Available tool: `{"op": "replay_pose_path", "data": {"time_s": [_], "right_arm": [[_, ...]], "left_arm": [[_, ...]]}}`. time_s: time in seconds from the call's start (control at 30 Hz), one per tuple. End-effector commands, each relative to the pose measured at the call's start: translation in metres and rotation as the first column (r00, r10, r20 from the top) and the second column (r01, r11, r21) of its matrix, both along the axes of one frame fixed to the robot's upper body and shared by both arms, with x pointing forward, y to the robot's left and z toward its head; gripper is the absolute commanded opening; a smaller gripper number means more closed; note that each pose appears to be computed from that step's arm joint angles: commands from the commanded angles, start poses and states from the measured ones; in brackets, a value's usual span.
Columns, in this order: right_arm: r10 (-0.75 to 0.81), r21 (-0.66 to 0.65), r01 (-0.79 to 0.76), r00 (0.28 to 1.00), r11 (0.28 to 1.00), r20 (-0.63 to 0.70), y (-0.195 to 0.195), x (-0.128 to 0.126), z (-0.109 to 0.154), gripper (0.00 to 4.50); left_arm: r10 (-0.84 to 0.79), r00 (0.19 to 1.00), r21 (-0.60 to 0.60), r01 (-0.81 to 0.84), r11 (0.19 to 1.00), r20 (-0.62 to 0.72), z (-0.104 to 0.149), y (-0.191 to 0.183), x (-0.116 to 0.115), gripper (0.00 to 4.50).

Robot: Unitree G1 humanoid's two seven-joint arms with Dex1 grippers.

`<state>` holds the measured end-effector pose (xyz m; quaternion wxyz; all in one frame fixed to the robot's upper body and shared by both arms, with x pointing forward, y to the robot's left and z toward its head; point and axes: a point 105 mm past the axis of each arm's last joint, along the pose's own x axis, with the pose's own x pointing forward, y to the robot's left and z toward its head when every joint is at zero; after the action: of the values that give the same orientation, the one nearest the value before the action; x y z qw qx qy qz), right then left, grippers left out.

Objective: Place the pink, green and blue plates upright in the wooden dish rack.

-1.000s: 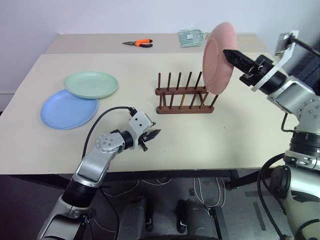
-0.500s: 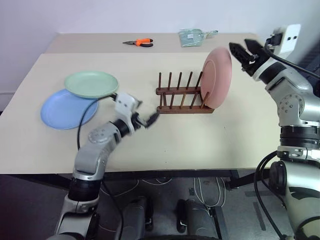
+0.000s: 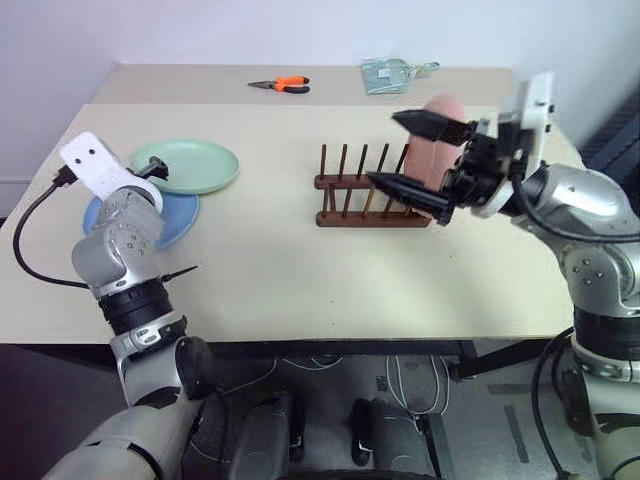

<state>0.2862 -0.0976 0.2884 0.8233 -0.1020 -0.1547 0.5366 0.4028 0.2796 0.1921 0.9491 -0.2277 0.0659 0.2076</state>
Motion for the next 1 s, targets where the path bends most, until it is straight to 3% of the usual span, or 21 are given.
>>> {"op": "replay_pose_path", "data": {"time_s": [0.03, 0.07, 0.2, 0.3, 0.43, 0.53, 0.73, 0.97, 1.0], "right_arm": [[0.047, -0.034, -0.047, 0.999, 0.998, -0.022, 0.019, -0.014, -0.020, 4.50], [0.046, -0.049, -0.048, 0.998, 0.998, -0.032, 0.022, -0.015, -0.027, 4.50], [0.009, -0.093, -0.013, 0.999, 0.996, -0.047, 0.024, -0.013, -0.045, 4.50], [-0.044, -0.127, 0.032, 0.995, 0.991, -0.092, 0.020, -0.003, -0.056, 4.50], [-0.136, -0.192, 0.136, 0.991, 0.972, 0.012, 0.020, 0.013, -0.056, 4.50], [-0.160, -0.260, 0.195, 0.975, 0.946, 0.152, 0.029, 0.021, -0.055, 4.50], [-0.141, -0.335, 0.303, 0.892, 0.892, 0.430, 0.051, 0.039, -0.054, 4.50], [-0.056, -0.391, 0.325, 0.825, 0.861, 0.563, 0.068, 0.050, -0.063, 4.50], [-0.055, -0.394, 0.336, 0.816, 0.855, 0.576, 0.069, 0.053, -0.063, 4.25]], "left_arm": [[-0.051, 0.999, -0.092, 0.051, 0.994, 0.008, -0.003, -0.001, 0.011, 3.99], [-0.048, 0.999, -0.121, 0.048, 0.991, 0.004, -0.006, 0.000, 0.014, 3.76], [-0.039, 0.999, -0.175, 0.042, 0.984, 0.022, -0.007, 0.005, 0.019, 1.76], [-0.067, 0.994, -0.136, 0.078, 0.988, 0.084, 0.005, 0.002, 0.021, 0.16], [-0.336, 0.874, 0.109, 0.318, 0.942, 0.352, 0.068, -0.054, 0.010, 0.03], [-0.484, 0.794, 0.233, 0.426, 0.874, 0.367, 0.079, -0.090, -0.010, 0.03], [-0.618, 0.713, 0.248, 0.567, 0.786, 0.330, 0.080, -0.144, -0.047, 0.03], [-0.663, 0.657, 0.174, 0.651, 0.739, 0.358, 0.084, -0.169, -0.070, 0.03], [-0.669, 0.654, 0.176, 0.655, 0.734, 0.353, 0.084, -0.171, -0.072, 0.01]]}}
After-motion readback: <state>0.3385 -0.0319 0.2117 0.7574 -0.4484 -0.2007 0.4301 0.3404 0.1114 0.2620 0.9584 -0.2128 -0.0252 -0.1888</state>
